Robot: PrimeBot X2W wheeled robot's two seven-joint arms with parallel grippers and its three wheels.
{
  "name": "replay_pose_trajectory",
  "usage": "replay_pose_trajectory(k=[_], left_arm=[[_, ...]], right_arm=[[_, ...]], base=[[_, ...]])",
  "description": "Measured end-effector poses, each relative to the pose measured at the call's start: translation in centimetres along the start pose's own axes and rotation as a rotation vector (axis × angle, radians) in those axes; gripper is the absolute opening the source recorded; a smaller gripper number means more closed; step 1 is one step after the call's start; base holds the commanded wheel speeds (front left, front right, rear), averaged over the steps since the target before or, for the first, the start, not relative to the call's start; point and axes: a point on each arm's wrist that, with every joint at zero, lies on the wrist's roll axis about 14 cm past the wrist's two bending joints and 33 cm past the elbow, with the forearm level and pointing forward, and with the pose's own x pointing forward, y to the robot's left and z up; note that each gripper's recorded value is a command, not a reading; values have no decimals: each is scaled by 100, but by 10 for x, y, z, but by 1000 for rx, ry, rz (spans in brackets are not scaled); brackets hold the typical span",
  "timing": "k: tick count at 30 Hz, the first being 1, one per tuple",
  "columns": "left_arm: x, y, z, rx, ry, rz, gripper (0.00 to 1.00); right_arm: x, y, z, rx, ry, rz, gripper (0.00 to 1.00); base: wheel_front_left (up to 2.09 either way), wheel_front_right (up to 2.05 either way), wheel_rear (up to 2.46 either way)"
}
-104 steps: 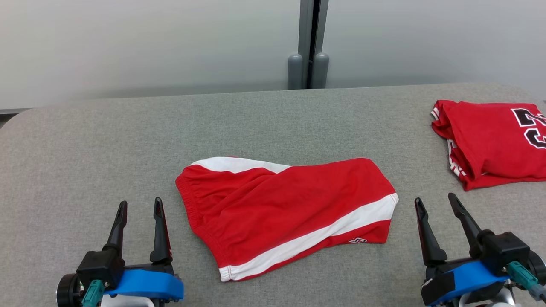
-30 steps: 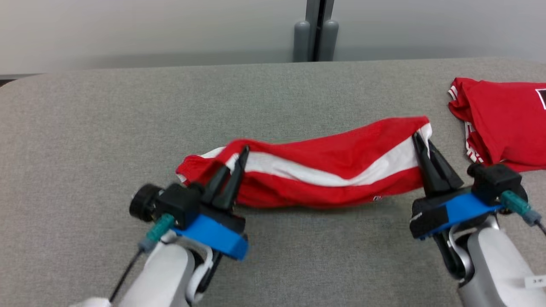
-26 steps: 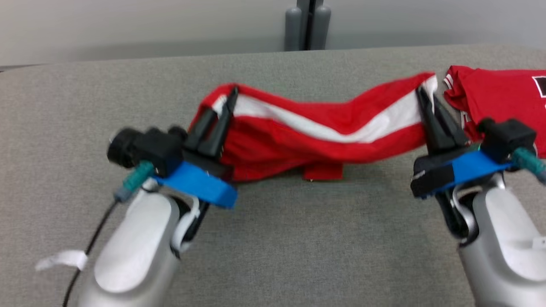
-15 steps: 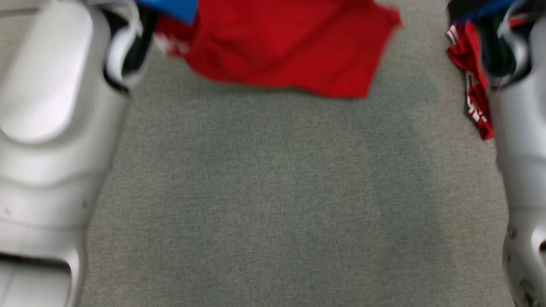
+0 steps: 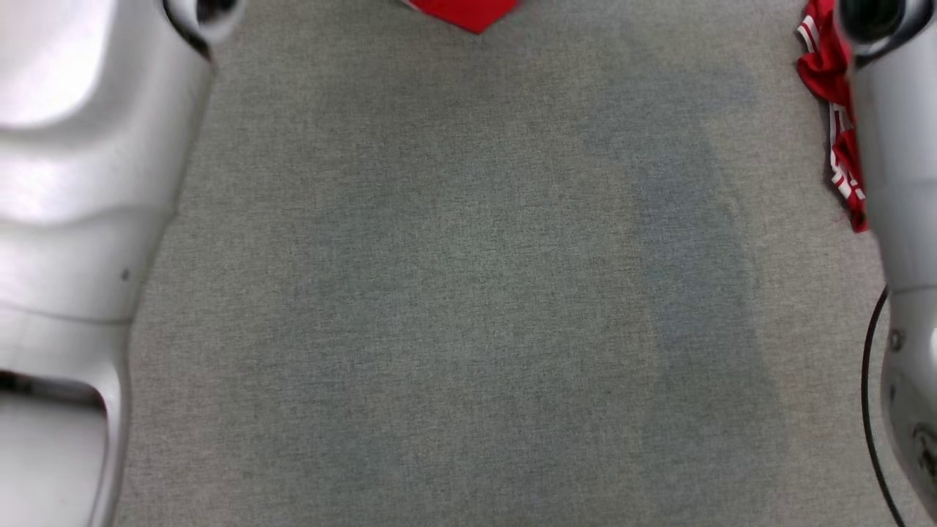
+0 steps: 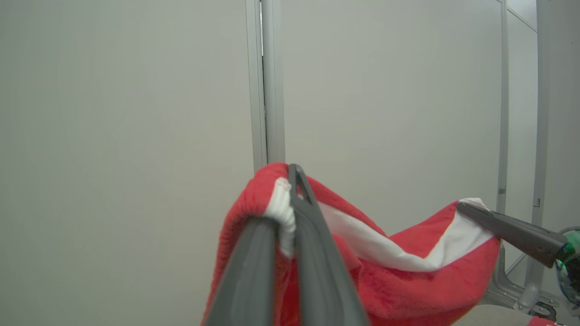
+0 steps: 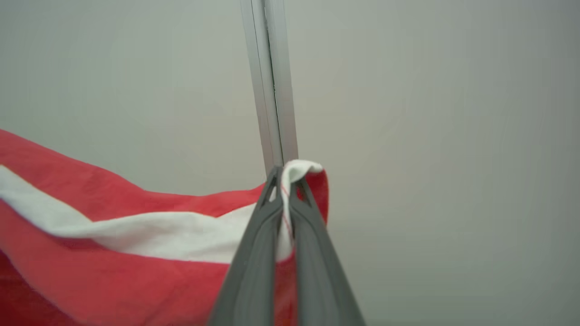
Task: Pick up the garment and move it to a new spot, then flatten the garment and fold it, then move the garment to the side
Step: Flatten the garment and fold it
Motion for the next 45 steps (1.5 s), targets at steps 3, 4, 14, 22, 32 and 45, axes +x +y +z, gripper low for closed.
replay_pose_trajectory(k=[3,4,14,22,32,45], left_arm=[[-25,0,-31,-43,69,21,0],[-36,0,-41,-57,93,32,0],[-169,-42,-92,-165,264,121,0],[-269,-89,-104,-236,407,188,0],[-335,-137,-98,-315,489,218,0],[-325,-134,-83,-294,430,211,0]], right_arm=[[-18,3,-33,7,69,9,0],[-27,5,-44,13,94,12,0],[-135,13,-114,83,286,20,0],[-233,14,-131,129,385,-1,0],[-320,25,-122,201,448,-55,0],[-301,24,-88,154,386,-55,0]], base=[[0,0,0],[0,0,0],[0,0,0],[0,0,0],[0,0,0],[0,0,0]])
